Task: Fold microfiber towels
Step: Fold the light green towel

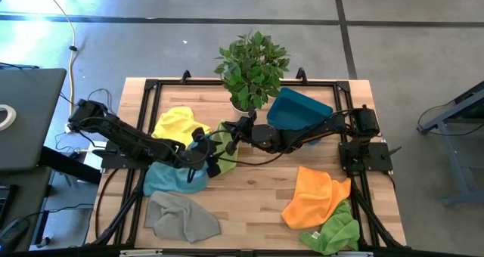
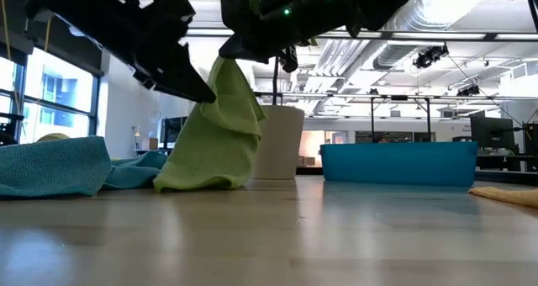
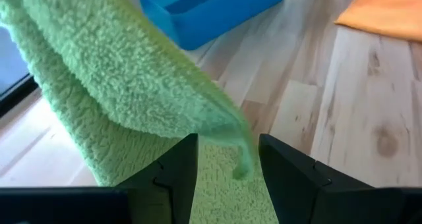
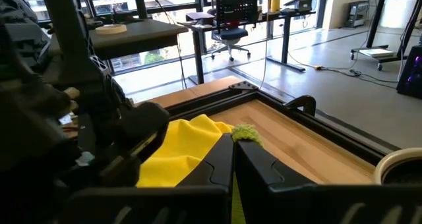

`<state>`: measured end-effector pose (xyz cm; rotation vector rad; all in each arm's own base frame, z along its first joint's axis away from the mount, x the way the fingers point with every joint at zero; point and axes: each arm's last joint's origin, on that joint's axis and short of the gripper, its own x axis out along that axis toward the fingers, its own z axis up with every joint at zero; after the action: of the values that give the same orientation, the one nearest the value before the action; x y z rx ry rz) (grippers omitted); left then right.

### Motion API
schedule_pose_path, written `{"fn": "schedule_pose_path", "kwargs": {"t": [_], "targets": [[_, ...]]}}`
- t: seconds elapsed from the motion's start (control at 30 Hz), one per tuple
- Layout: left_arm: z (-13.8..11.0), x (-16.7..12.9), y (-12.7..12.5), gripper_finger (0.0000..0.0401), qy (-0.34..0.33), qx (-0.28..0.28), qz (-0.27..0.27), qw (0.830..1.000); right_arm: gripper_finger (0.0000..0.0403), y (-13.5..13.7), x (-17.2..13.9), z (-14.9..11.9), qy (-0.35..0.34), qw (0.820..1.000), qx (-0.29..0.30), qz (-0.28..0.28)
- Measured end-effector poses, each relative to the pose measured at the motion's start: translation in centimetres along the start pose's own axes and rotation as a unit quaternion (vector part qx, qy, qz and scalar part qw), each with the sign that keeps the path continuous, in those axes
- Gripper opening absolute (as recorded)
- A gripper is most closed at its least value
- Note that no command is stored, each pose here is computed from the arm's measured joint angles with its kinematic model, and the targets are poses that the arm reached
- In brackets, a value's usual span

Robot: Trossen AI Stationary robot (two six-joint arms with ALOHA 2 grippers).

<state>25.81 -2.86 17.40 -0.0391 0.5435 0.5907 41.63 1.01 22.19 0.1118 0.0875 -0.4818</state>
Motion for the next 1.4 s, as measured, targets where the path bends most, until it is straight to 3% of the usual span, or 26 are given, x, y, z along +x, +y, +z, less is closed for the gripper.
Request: {"fn": "schedule_pose_path", "kwargs": {"t": [0.3,0.63,0.8,0.9,1.07,1.2,1.4], "targets": [[0.2,0.3,-0.1,0.0134,-0.014,-0.023,0.007,1.000,0.0000,-0.1,0.0,0.0,-0.002,1.000,0.001,-0.009],[0.2,0.3,-0.1,0.0009,-0.018,-0.024,0.018,0.999,0.0000,-0.1,0.0,0.0,-0.002,1.000,-0.005,-0.010],[0.3,0.0,-0.3,0.0008,-0.007,-0.032,-0.028,0.999,0.0000,0.1,-0.1,0.0,0.000,1.000,-0.025,0.000],[0.6,-0.6,-0.5,0.0002,-0.006,-0.050,-0.061,0.997,0.0008,0.3,-0.1,-0.2,0.013,0.998,-0.045,0.037],[0.8,-1.9,-1.2,0.0004,0.000,-0.054,-0.120,0.991,0.0059,0.3,-0.3,-2.0,0.101,0.987,-0.083,0.091],[0.2,-2.8,-1.5,0.0002,0.038,-0.047,-0.161,0.985,0.0105,0.3,-1.1,-3.9,0.204,0.964,-0.121,0.122],[-1.4,-3.4,-1.6,0.0001,0.112,-0.055,-0.161,0.979,0.0138,0.3,-2.7,-6.0,0.311,0.927,-0.169,0.122]]}}
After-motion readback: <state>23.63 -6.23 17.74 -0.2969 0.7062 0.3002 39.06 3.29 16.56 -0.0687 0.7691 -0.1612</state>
